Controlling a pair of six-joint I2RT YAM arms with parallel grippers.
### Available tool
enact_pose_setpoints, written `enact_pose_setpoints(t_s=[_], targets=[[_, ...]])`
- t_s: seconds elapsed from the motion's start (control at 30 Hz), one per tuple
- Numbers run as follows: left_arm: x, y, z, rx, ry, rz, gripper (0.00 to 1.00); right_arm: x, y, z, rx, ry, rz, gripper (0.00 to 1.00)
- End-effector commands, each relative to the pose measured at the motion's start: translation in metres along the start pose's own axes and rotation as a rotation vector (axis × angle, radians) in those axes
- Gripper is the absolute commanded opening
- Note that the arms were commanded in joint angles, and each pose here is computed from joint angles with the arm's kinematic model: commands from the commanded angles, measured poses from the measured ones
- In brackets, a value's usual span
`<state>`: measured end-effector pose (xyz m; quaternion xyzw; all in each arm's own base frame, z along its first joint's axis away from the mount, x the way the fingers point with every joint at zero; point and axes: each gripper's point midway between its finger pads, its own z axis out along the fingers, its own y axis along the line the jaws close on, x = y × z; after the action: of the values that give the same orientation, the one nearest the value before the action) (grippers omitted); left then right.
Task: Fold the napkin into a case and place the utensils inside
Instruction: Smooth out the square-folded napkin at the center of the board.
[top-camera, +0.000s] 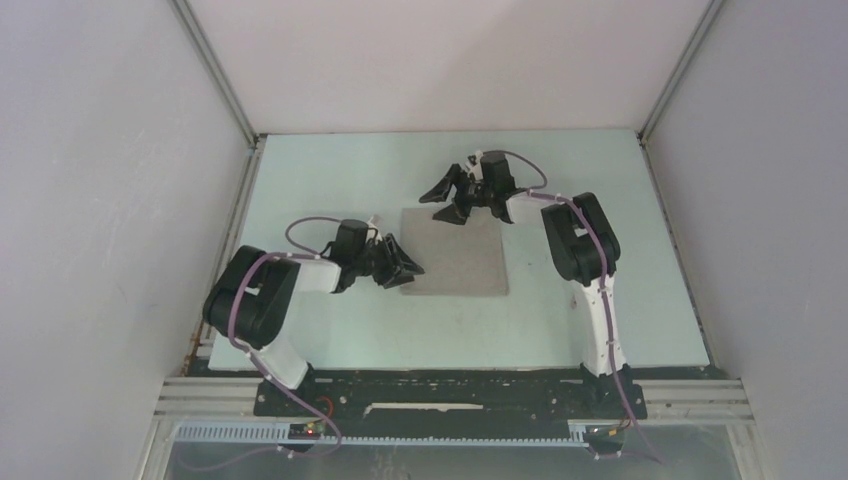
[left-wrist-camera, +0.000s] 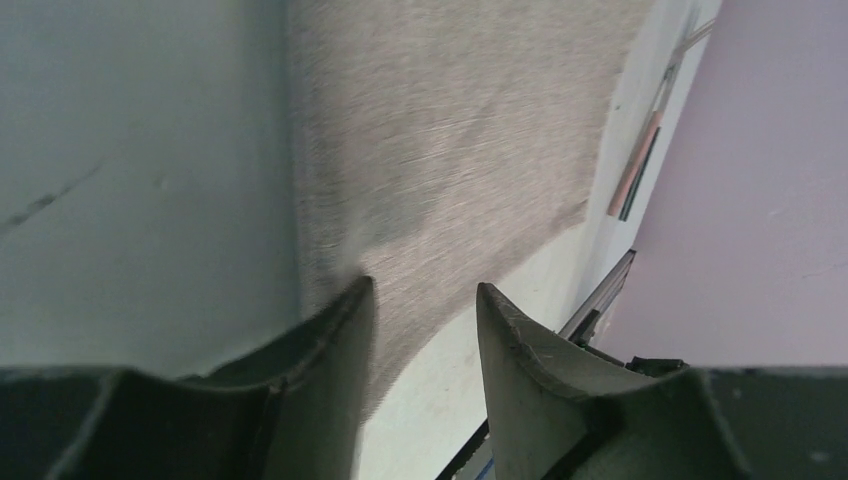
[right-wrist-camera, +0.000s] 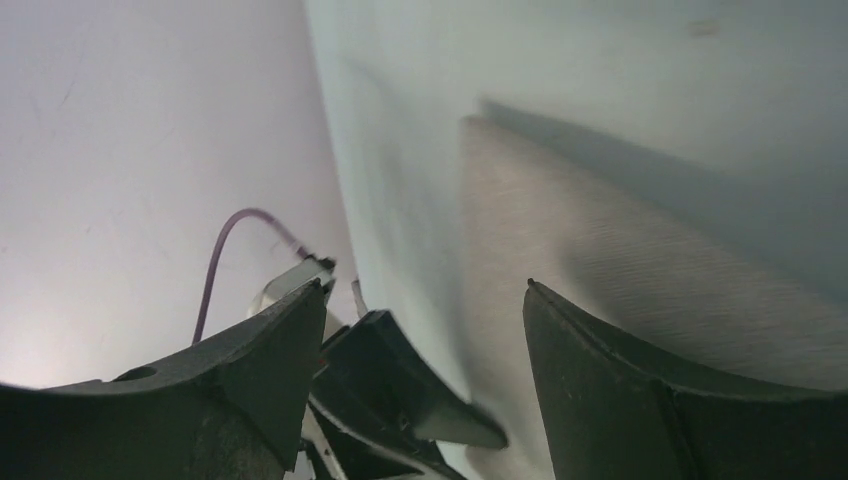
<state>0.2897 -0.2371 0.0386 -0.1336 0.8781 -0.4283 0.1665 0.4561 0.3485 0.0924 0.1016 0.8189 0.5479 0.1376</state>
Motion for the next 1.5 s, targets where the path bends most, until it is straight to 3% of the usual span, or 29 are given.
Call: enact_pose_setpoints(t_s=[0.0, 0.27, 0.5, 0.63, 0.73, 0.83, 1.03, 1.17, 1.47], targets=[[0.009, 0.017, 0.005, -0.019, -0.004, 0.001, 0.49, -0.025, -0.024, 0.002, -0.007, -0.062, 0.004, 0.81], [0.022, 0.042, 0.004, -0.069, -0.010, -0.040, 0.49, -0.049, -0.084, -0.007, 0.091, -0.130, 0.082, 0.81], [0.020, 0.040, 0.001, -0.057, -0.024, -0.040, 0.50, -0.065, -0.095, -0.023, 0.073, -0.158, 0.104, 0.81], [0.012, 0.025, -0.002, -0.017, -0.041, -0.009, 0.57, -0.080, -0.098, -0.047, 0.044, -0.173, 0.113, 0.81], [-0.008, -0.006, -0.006, 0.035, -0.064, 0.069, 0.62, -0.094, -0.076, -0.072, -0.019, -0.171, 0.066, 0.98], [-0.032, -0.049, -0.017, 0.097, -0.106, 0.144, 0.79, -0.099, -0.038, -0.100, -0.009, -0.176, -0.028, 1.00], [-0.073, -0.111, -0.030, 0.164, -0.174, 0.203, 0.91, -0.073, -0.001, -0.122, -0.019, -0.143, -0.068, 1.00], [-0.096, -0.123, -0.006, 0.206, -0.176, 0.163, 0.96, -0.052, -0.007, -0.108, -0.041, -0.099, -0.055, 1.00], [-0.132, -0.097, 0.046, 0.142, -0.184, 0.100, 0.94, -0.055, -0.067, -0.106, -0.023, -0.113, 0.047, 1.00]])
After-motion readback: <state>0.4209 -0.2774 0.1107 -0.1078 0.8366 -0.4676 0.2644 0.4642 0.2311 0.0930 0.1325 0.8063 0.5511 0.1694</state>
